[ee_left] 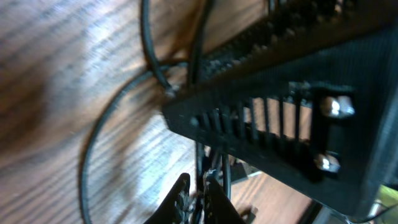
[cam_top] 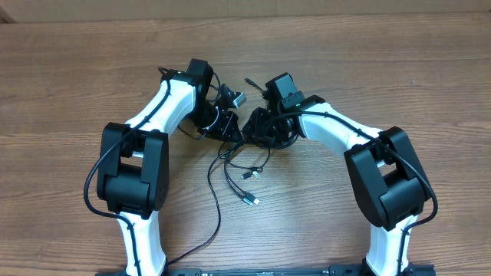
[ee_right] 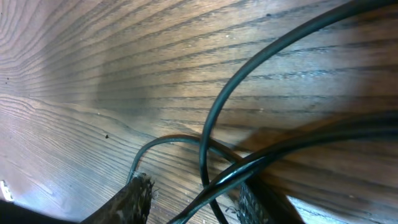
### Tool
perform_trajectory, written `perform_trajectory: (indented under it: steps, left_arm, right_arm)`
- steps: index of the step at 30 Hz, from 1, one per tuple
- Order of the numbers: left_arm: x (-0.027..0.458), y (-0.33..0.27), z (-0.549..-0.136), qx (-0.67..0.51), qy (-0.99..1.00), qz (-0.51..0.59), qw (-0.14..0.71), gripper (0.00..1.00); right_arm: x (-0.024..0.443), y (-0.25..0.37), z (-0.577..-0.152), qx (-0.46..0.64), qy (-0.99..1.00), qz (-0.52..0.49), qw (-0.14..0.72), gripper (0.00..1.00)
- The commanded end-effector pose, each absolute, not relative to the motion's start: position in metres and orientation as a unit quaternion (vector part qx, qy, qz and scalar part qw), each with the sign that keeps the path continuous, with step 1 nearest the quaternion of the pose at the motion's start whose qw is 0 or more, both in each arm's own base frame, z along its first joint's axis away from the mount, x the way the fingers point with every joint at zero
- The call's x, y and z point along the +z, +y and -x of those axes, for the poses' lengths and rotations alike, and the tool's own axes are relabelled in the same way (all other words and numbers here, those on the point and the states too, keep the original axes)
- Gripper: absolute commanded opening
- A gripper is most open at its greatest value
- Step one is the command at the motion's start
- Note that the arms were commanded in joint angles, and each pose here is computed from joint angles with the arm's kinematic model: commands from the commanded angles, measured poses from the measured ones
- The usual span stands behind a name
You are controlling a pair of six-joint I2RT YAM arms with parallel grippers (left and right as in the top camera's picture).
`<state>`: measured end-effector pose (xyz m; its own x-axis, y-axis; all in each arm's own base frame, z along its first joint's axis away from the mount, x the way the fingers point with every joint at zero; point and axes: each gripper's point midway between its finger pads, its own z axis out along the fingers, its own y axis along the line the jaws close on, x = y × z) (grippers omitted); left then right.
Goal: Untangle cables
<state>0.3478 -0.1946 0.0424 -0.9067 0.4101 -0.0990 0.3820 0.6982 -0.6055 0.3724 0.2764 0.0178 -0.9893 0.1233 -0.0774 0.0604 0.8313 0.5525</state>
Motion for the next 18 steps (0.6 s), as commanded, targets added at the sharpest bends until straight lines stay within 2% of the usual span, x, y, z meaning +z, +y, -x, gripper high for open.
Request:
perform_trajectory:
  steps: [1,4,8,10,13,18]
  left_arm:
    - [0.048,-0.199,-0.335,0.340,-0.912,0.228,0.036,0.08]
    - [0.043,-0.193,-0.330,0.321,-0.917,0.232,0.048,0.04]
    - [0.036,-0.186,-0.327,0.303,-0.923,0.232,0.054,0.05]
    - [0.032,-0.185,-0.326,0.298,-0.924,0.232,0.056,0.06]
    - [0.021,-0.173,-0.325,0.261,-0.938,0.219,0.064,0.08]
    - [0.012,-0.168,-0.327,0.241,-0.948,0.201,0.063,0.10]
  right_arm:
    - [0.010,0.282,-0.372,0.276,0.959,-0.039,0.058,0.44]
    - [0.003,0.279,-0.372,0.266,0.961,-0.042,0.058,0.43]
    - [0.004,0.281,-0.374,0.269,0.960,-0.041,0.062,0.43]
    - [0.003,0.279,-0.371,0.265,0.962,-0.043,0.056,0.34]
    - [0.007,0.263,-0.365,0.247,0.967,-0.047,0.035,0.33]
    - [0.054,0.242,-0.371,0.249,0.967,-0.044,0.044,0.39]
